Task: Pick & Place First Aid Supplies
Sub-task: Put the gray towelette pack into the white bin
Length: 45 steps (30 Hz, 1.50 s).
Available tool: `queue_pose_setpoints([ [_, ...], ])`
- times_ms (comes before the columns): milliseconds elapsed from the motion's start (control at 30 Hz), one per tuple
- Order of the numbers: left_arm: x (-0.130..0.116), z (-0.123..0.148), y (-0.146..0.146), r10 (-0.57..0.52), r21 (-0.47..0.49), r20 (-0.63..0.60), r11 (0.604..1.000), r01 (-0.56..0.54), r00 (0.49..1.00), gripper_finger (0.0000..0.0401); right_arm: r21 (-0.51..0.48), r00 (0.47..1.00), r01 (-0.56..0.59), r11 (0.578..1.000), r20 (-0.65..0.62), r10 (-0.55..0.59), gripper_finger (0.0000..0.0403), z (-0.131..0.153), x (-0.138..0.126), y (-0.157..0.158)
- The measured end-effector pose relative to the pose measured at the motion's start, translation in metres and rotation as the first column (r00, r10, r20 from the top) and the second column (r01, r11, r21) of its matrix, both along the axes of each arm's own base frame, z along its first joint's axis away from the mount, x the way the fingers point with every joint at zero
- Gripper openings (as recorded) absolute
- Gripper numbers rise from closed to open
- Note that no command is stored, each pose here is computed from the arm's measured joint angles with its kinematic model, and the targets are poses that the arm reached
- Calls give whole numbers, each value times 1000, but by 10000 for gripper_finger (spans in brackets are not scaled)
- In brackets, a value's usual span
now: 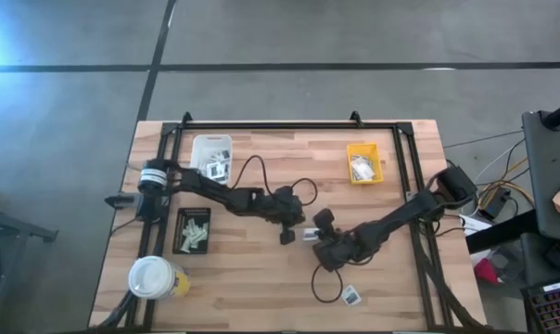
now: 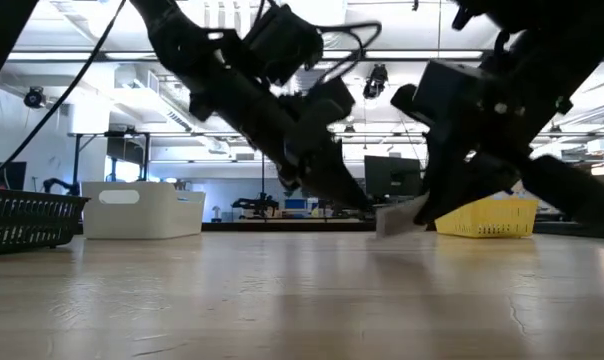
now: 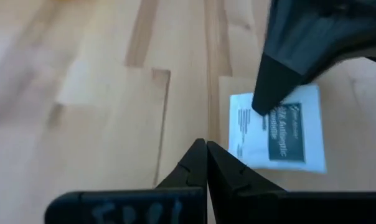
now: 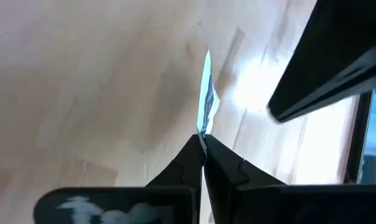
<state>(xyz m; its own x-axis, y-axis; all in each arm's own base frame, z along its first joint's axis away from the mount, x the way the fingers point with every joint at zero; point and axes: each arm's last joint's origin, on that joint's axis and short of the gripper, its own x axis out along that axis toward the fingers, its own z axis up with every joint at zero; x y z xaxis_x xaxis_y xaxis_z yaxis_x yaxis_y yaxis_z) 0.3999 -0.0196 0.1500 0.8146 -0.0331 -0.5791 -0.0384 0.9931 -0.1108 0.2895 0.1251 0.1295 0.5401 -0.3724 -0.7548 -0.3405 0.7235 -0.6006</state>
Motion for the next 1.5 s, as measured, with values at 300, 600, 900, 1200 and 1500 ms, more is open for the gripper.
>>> queue_pose_setpoints([
  [300,-11,32,2,-14,138,20,990,11,1000,1,41,994,113,993,-9,-112,8,26,-19,-9],
  [600,-22,54,0,-2,209,19,978,-2,1000,0,74,980,197,978,13,-198,8,59,-43,-19],
  [900,-30,64,-11,11,282,8,959,-13,1000,0,242,940,306,921,76,-333,8,74,-74,-32],
  [1200,-32,63,-26,-30,282,10,959,26,999,0,450,896,330,830,127,-425,8,50,-85,-35],
  [1500,-32,63,-28,-51,263,11,964,46,999,4,591,865,232,772,237,-442,8,38,-73,-28],
])
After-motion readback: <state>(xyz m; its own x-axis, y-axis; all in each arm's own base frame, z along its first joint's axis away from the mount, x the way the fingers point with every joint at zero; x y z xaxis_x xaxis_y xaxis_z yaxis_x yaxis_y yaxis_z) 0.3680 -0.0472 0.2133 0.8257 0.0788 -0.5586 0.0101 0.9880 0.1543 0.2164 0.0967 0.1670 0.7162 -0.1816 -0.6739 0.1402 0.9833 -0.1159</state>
